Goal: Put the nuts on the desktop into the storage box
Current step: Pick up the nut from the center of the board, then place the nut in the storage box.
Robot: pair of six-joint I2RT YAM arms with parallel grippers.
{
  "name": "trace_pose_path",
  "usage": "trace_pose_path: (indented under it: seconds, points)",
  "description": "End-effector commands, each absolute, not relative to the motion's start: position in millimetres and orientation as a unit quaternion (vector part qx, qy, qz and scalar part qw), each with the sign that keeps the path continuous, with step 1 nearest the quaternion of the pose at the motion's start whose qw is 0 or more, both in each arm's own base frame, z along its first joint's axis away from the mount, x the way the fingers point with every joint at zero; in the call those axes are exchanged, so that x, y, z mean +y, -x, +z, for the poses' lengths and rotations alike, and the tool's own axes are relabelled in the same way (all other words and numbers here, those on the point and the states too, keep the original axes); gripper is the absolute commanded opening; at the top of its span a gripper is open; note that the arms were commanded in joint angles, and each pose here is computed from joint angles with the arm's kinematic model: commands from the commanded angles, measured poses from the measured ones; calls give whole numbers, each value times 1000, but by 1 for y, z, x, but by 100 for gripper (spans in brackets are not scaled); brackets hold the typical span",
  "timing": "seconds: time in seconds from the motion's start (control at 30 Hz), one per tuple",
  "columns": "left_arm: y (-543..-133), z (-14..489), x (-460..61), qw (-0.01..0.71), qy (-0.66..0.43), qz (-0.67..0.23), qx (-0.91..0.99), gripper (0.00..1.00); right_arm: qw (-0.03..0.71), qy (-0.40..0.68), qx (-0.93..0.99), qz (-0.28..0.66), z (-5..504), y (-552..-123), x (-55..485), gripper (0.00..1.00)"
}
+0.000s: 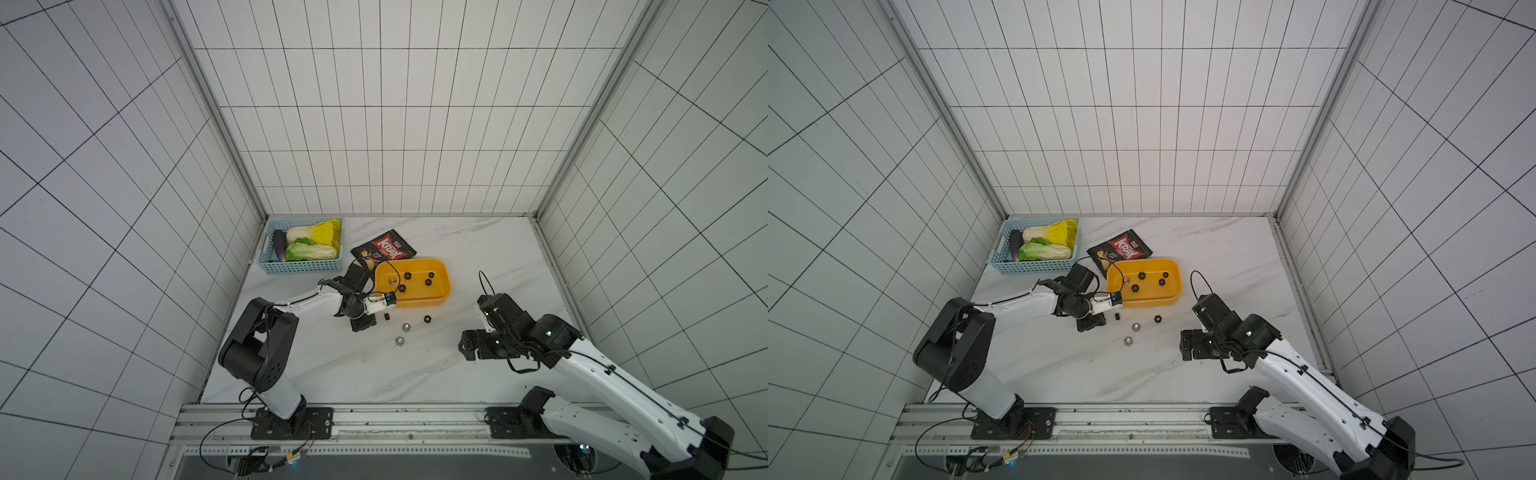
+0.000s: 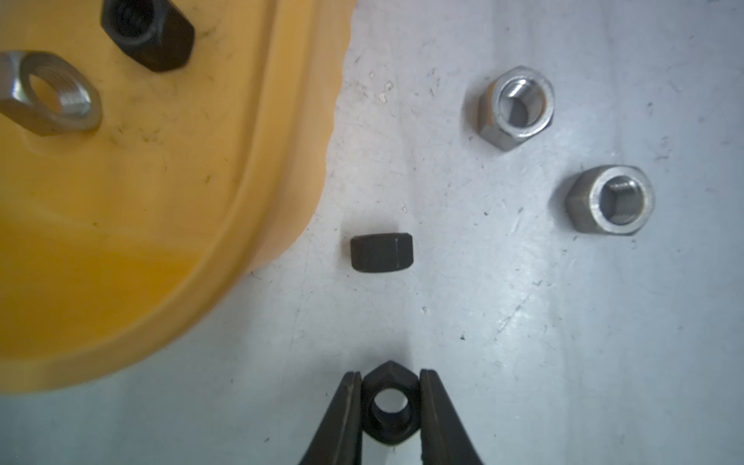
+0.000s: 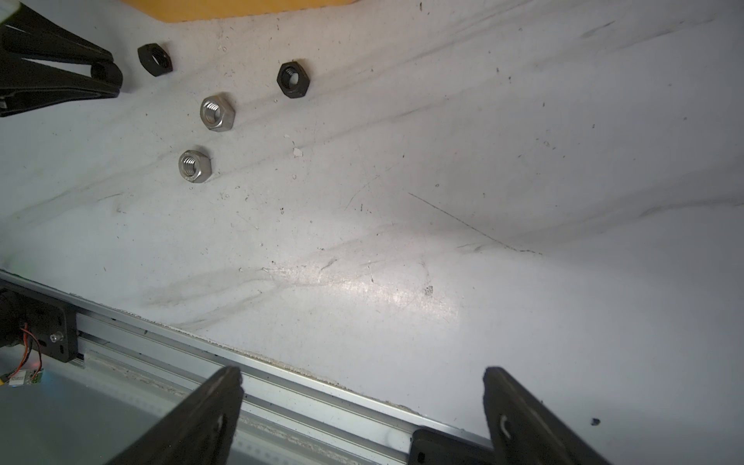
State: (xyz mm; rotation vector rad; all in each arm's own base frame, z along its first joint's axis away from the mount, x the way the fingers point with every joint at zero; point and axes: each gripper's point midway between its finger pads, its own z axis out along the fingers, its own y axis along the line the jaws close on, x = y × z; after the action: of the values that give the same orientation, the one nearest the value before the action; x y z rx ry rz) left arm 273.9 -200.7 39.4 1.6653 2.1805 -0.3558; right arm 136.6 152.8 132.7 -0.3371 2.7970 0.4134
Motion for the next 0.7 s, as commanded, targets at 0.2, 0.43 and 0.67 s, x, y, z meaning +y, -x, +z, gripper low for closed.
trace_pose_path:
  seconds: [0.2,0.43,0.67]
  points:
    - [-253,102,-210,229,-604,-148,749,21,141,117,974,135,127,-132,148,96]
    - [-252,141,-228,262,-629,-154,715,21,155,120,969,151,135,-134,152,96]
    - [-263,170,-258,284,-647,-177,685,22,208,124,951,193,163,-138,157,97]
